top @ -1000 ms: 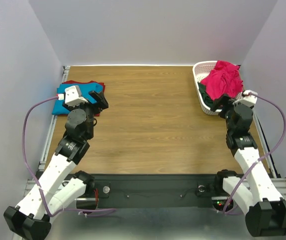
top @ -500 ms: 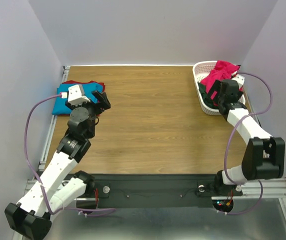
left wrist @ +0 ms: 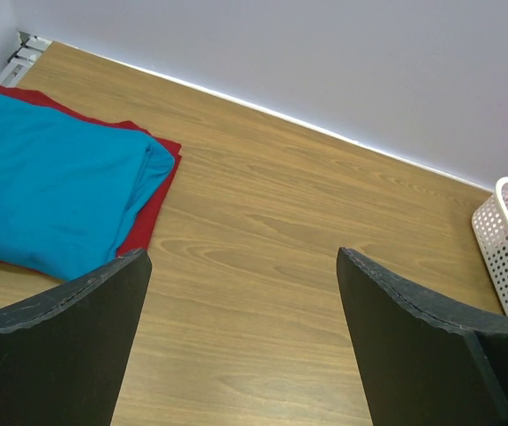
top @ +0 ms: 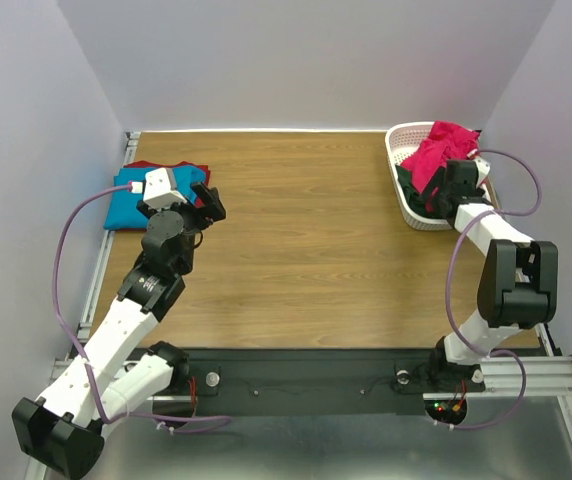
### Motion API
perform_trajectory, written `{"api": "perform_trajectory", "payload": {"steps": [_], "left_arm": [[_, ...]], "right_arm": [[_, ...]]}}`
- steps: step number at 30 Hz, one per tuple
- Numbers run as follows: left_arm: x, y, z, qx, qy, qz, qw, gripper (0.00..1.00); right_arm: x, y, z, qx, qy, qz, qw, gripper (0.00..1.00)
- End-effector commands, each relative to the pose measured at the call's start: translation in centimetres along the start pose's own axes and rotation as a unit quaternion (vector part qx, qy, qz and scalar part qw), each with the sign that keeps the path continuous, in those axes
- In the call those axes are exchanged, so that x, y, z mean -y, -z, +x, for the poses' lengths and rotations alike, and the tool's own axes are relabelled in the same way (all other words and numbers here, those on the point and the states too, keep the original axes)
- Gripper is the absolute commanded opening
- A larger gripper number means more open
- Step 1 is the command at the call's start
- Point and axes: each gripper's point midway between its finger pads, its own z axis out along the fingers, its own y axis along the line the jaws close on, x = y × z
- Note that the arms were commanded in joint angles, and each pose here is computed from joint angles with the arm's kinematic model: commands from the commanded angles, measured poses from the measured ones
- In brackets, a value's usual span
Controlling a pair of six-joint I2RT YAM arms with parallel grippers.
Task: Fold and stack the t-shirts
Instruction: Grab the tshirt from the pile
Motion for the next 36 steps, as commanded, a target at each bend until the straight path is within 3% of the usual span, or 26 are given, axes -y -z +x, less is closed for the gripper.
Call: {"api": "perform_trajectory", "payload": {"steps": [1,12,15,20,25,26,27,29,30,36], "left_arm": [[0.9,0.4,-2.9,0.036,0.024,0.011,0.999,0.98],[0.7,0.5,-2.6,0.035,0.025,0.009,0.999,0.98],[0.7,0.6,-2.7,0.037,0.026,0.010,0.999,0.98],[0.6,0.7,-2.8,0.040,0.030,0.009,0.999,0.98],[0.6,0.7,-2.7,0.039,0.030,0.010,0.999,0.98],[0.6,0.8,-2.8,0.040,0.031,0.010,0.999,0.98],[0.5,0.8,-2.8,0.040,0.031,0.010,0.999,0.98],[0.6,0.9,-2.9,0.041,0.032,0.010,0.999,0.98],[0.6,0.9,-3.1,0.043,0.033,0.011,0.998,0.98],[0.6,0.9,-3.3,0.044,0.033,0.011,0.998,0.98]], "right_arm": [[-0.8,-0.3,-1.3,0.006,-0.015,-0.014,1.000,0.80],[-2.2,0.2,-2.9,0.016,-0.012,-0.044,0.999,0.68],[-2.4,0.2,-2.6,0.012,-0.012,-0.049,0.999,0.61],[-2.8,0.4,-3.1,0.016,-0.011,-0.060,0.998,0.40],[-2.8,-0.2,-2.4,0.007,-0.005,-0.058,0.998,0.37],[-2.7,-0.3,-2.2,0.004,-0.005,-0.057,0.998,0.34],[-2.7,-0.4,-2.1,0.002,-0.004,-0.057,0.998,0.21],[-3.0,-0.4,-2.3,0.003,-0.003,-0.063,0.998,0.06],[-3.4,0.3,-3.5,0.016,-0.006,-0.071,0.997,0.00],[-6.1,7.1,-12.4,0.120,-0.034,-0.140,0.982,0.00]]}}
